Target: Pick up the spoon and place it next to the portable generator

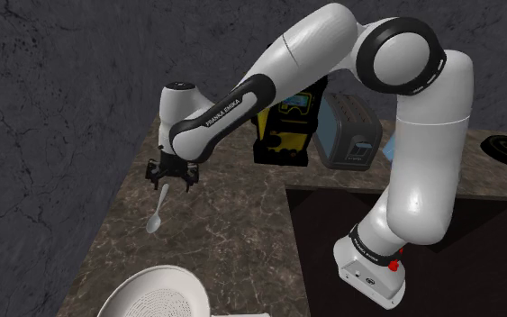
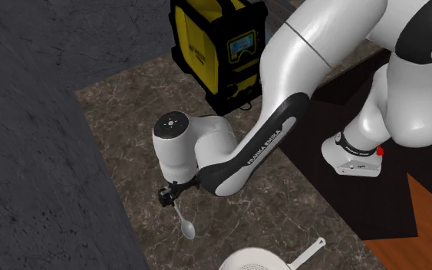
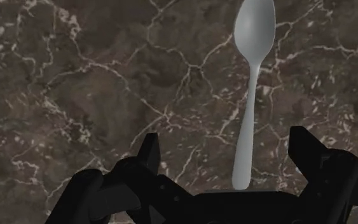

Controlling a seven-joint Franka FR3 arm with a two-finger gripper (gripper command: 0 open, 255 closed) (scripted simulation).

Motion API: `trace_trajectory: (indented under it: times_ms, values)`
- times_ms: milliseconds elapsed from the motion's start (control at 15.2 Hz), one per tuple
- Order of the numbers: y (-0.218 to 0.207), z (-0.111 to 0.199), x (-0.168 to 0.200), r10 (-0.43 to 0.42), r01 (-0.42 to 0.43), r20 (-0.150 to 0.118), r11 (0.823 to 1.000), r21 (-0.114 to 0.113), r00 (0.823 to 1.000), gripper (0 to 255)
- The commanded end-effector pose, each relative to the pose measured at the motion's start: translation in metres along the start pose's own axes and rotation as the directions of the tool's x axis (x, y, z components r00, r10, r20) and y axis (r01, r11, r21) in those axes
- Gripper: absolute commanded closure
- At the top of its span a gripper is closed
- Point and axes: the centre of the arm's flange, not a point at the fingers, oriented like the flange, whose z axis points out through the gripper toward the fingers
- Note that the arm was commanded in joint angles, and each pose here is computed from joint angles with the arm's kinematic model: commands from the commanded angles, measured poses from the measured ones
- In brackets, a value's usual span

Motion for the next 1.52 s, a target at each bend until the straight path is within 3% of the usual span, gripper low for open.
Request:
trace_trajectory:
  times_ms: [0,132,594,1122,1188,1452]
  values:
    - [-0.018,0.018,0.007,0.041,-0.041,0.008,0.999,0.012,0.999,0]
    - [-0.031,0.031,0.012,0.071,-0.071,0.015,0.997,0.021,0.997,0]
    - [-0.032,0.068,0.012,0.071,-0.071,0.015,0.997,0.021,0.997,0]
    - [-0.032,0.071,0.012,0.071,-0.071,0.015,0.997,0.021,0.997,0]
    - [-0.032,0.071,0.012,0.071,-0.071,0.015,0.997,0.021,0.997,255]
    - [-0.032,0.071,0.012,0.071,-0.071,0.015,0.997,0.021,0.997,255]
